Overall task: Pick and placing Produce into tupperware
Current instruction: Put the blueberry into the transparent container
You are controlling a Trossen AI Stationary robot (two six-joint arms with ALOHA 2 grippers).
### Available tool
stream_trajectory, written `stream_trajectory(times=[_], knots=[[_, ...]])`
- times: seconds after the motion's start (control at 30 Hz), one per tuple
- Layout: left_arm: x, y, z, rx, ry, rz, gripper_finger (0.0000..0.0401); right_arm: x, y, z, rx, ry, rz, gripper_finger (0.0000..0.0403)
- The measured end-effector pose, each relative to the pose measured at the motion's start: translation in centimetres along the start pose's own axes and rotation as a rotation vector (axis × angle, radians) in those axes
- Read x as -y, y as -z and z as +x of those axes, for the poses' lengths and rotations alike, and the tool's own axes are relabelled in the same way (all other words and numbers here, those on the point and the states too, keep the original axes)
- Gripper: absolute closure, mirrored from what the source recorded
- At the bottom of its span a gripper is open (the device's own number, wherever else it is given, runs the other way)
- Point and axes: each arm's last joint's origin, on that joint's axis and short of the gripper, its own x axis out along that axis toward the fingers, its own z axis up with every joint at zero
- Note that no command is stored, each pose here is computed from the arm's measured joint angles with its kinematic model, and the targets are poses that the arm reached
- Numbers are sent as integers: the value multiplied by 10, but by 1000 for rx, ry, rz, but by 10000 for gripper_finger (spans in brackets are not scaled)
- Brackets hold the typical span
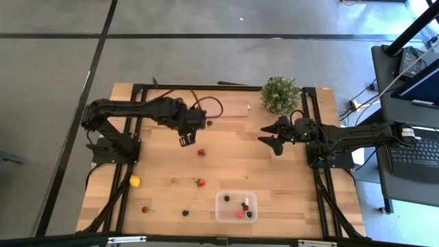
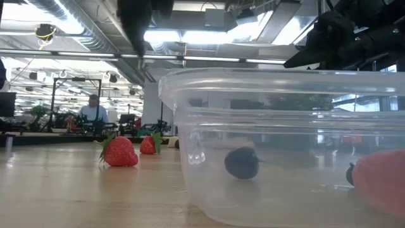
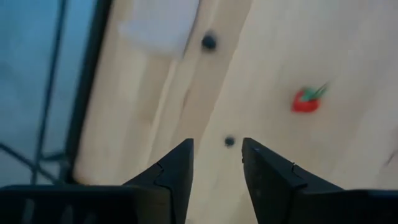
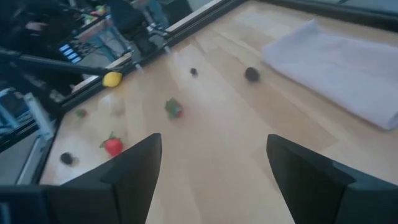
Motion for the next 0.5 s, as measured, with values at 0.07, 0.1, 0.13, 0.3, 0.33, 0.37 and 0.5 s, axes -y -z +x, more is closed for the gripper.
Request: stream_trajectory(times=[0.07,0.1,0.13,0.3,0.33,0.37,0.5], knots=[[-9,3,19,-66,7,-33,280,1,0,0,13,25,-2,111],[-13,4,29,-92,10,-51,284,1,-1,0,19,37,-3,111],[-16,6,38,-117,12,-68,288,1,-1,0,26,47,-3,111],[-25,17,84,-192,81,-187,304,2,-1,0,39,71,-1,111],[-26,19,93,-192,87,-219,307,2,-1,0,39,71,1,111],[-26,22,100,-194,94,-251,310,2,-1,0,39,71,5,111],[-25,32,123,-209,121,-310,320,2,-1,0,41,70,34,111]])
